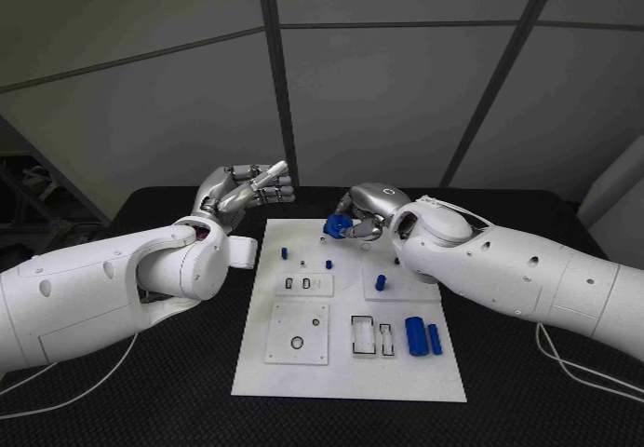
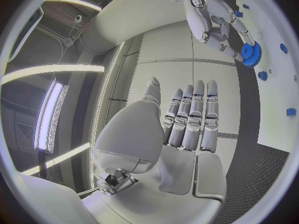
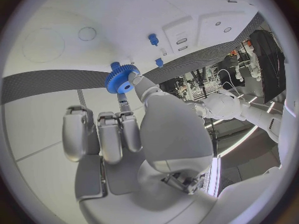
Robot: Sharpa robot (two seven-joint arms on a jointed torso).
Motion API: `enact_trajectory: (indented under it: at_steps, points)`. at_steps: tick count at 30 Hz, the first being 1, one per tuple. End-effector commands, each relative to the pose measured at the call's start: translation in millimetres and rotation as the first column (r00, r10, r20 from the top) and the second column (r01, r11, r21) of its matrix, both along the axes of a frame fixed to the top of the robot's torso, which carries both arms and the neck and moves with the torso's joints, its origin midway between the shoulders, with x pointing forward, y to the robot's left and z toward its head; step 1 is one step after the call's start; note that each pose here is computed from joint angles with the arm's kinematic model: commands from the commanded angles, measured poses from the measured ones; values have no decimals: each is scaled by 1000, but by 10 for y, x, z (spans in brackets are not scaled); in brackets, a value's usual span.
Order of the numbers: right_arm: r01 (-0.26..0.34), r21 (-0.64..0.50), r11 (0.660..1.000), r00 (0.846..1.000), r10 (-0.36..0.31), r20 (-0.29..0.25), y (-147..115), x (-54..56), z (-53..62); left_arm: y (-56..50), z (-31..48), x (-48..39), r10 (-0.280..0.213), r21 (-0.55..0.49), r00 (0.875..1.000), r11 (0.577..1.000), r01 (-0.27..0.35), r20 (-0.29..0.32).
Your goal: Assemble the parts on the task board
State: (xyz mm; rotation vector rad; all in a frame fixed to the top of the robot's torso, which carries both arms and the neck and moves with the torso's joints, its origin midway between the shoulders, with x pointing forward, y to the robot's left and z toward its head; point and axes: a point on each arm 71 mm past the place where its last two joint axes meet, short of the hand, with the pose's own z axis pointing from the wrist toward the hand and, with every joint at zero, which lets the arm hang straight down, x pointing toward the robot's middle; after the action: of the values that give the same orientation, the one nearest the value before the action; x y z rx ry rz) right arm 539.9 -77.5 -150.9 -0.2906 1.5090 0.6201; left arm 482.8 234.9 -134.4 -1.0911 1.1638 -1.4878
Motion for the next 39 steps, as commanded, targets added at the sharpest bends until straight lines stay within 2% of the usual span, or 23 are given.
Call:
enact_trajectory:
  at_steps: [1, 16, 39]
  points:
    - [-1, -19, 1000, 998, 2, 59, 61, 0, 22, -22, 13, 1, -15, -3, 1000, 1000, 15, 6]
    - [-15, -50, 999, 999, 17, 31, 324, 9, -81, -67, 12, 8, -23, -6, 1000, 1000, 23, 6]
    - [-3, -93, 996, 1000, 2, -15, 373, 59, -240, -81, 13, 8, -25, -6, 1000, 1000, 25, 6]
